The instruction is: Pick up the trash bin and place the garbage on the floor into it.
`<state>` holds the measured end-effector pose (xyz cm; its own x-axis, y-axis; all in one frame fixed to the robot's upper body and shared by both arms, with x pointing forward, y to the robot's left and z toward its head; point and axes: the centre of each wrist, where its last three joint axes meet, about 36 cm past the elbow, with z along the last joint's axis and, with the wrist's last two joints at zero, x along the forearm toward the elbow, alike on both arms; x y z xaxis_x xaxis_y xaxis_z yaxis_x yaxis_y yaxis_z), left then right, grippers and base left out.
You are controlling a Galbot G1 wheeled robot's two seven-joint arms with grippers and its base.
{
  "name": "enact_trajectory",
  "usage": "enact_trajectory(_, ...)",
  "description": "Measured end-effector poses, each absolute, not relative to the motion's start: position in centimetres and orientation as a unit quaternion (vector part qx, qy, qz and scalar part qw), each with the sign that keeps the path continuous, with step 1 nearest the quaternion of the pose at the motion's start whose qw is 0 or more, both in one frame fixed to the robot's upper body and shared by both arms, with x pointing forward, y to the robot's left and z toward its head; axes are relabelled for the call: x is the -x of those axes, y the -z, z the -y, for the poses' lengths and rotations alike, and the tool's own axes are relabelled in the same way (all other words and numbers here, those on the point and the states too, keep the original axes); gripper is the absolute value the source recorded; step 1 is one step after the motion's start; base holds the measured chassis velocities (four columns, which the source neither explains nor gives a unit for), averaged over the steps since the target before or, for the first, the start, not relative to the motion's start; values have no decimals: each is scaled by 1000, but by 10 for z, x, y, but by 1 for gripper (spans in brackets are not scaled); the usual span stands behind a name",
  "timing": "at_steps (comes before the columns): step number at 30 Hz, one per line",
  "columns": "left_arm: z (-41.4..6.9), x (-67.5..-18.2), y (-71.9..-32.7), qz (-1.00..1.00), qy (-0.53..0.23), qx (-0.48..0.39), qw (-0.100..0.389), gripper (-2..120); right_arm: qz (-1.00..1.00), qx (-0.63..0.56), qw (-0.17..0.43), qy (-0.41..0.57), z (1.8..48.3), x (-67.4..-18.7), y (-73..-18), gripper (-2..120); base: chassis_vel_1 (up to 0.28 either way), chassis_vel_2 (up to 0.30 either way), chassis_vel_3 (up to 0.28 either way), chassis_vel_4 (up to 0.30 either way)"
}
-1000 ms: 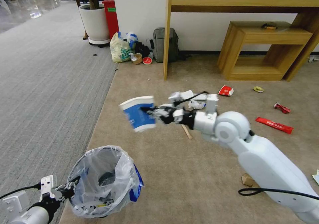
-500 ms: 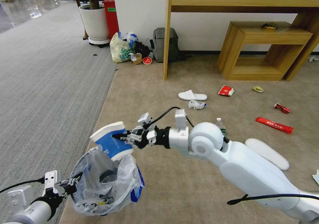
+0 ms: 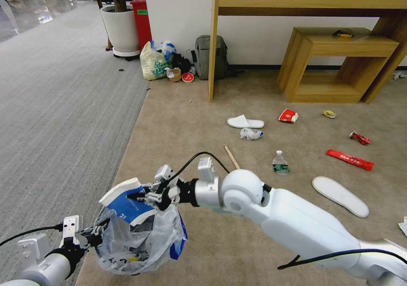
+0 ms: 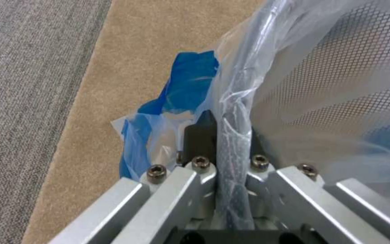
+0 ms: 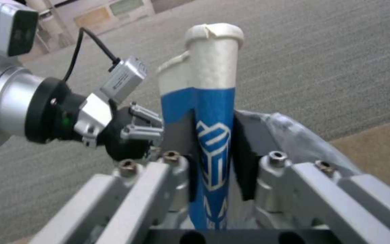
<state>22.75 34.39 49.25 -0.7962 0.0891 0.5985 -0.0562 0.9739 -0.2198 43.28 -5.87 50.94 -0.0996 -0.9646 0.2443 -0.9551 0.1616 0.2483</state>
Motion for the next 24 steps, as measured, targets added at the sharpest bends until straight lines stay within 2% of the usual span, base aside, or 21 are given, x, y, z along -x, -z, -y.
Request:
enact_trajectory(1,-344,-228,-493,941,-114,9,319,0,741,-647,176,13,59,-433,-509,22,0,0,0,0)
enact_trajectory(4,-344,-227,-493,941,-115,10,318,0,741,-649,173,19,45,-433,-507,37,0,0,0,0)
enact_trajectory(5,-344,-227,-493,941,-115,10,318,0,741,-649,173,19,45,-433,-507,37,0,0,0,0)
enact_trajectory(11,-344,-227,-493,941,-117,12,317,0,745,-645,167,22,40,-433,-507,65,0,0,0,0)
enact_trajectory(13,-345,-227,-493,941,-117,12,317,0,748,-643,164,23,41,-434,-509,66,0,0,0,0)
enact_trajectory(14,-345,-228,-493,941,-117,12,317,0,758,-633,154,30,44,-436,-516,75,0,0,0,0)
enact_trajectory(16,-346,-228,-492,941,-118,11,317,0,778,-611,142,38,54,-441,-524,82,0,0,0,0)
enact_trajectory(17,-346,-228,-492,941,-118,11,317,0,778,-611,142,38,54,-441,-524,82,0,0,0,0)
enact_trajectory(20,-346,-227,-492,941,-121,12,317,0,819,-556,135,42,93,-451,-525,96,0,0,0,0)
enact_trajectory(21,-346,-227,-492,941,-121,12,317,0,819,-556,135,42,93,-451,-525,96,0,0,0,0)
enact_trajectory(24,-347,-226,-491,940,-122,12,319,0,846,-514,137,32,136,-452,-519,100,0,0,0,0)
